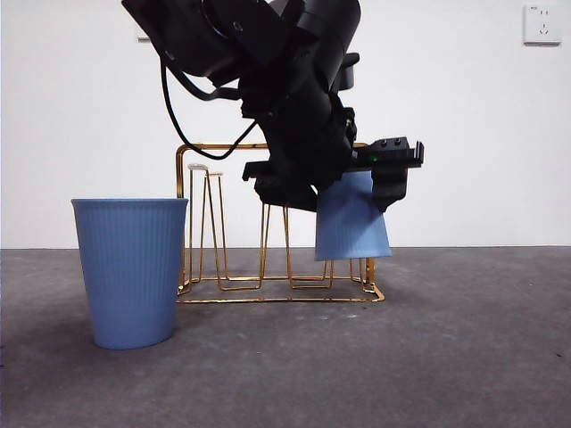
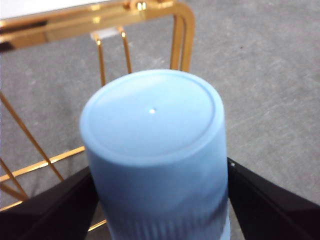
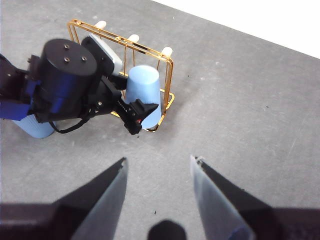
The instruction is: Pick up cup 1,put cup 1 in the cup rack,pick up cup 2,put cup 2 in the cup rack
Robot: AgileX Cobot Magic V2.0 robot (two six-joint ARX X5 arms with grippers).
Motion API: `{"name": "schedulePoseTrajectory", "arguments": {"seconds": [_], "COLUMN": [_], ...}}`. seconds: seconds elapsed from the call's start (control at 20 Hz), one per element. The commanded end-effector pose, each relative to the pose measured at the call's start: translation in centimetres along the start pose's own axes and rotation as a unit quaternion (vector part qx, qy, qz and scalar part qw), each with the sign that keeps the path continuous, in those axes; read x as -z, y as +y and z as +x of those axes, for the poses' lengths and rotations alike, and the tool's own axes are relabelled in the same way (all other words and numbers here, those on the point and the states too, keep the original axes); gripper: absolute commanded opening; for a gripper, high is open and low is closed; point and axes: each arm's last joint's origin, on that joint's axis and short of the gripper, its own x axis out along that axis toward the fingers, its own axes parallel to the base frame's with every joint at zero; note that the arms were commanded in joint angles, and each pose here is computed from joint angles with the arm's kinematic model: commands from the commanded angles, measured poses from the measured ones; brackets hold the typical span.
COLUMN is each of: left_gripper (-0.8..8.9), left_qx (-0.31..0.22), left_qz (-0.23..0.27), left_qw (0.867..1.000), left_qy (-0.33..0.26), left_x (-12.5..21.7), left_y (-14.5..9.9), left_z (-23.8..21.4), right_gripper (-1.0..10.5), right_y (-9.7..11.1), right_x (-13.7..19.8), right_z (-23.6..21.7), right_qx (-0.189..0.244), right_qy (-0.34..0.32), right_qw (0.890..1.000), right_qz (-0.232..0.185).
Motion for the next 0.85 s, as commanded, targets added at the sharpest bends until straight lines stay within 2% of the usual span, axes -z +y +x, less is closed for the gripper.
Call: {"name": "schedulePoseTrajectory", "arguments": {"seconds": [0.05,0.3,0.5,0.6,0.85], "left_gripper": [-0.07,0.15,3.16,3.82,3.84], "left_qx": [-0.002,0.012,0.008,0.005,0.008], "left_qz": [-0.006,-0.003,-0.011,-0.014,-0.018], "left_qw": [1.0,0.998,0.997,0.996,0.993], "left_qy": [0.018,0.058,0.077,0.087,0.119], "left_x": [0.9,1.6,2.0,2.2,2.7], "left_y": [-0.1,0.0,0.1,0.2,0.3], "left_z": [0.4,0.3,0.3,0.3,0.1], "right_gripper": [2.2,2.2,2.2,2.2,2.2], "right_y": [0.0,0.0,0.0,0.0,0.0], "right_x": [0.0,0.0,0.0,-0.1,-0.2], "right_z": [0.1,0.1,0.1,0.1,0.1], "right_qx": [0.002,0.002,0.002,0.002,0.002], "right_qy": [-0.002,-0.004,-0.006,-0.007,-0.012], "right_qw": [1.0,1.0,1.0,1.0,1.0], "right_qz": [-0.004,-0.004,-0.004,-0.004,-0.003]}}
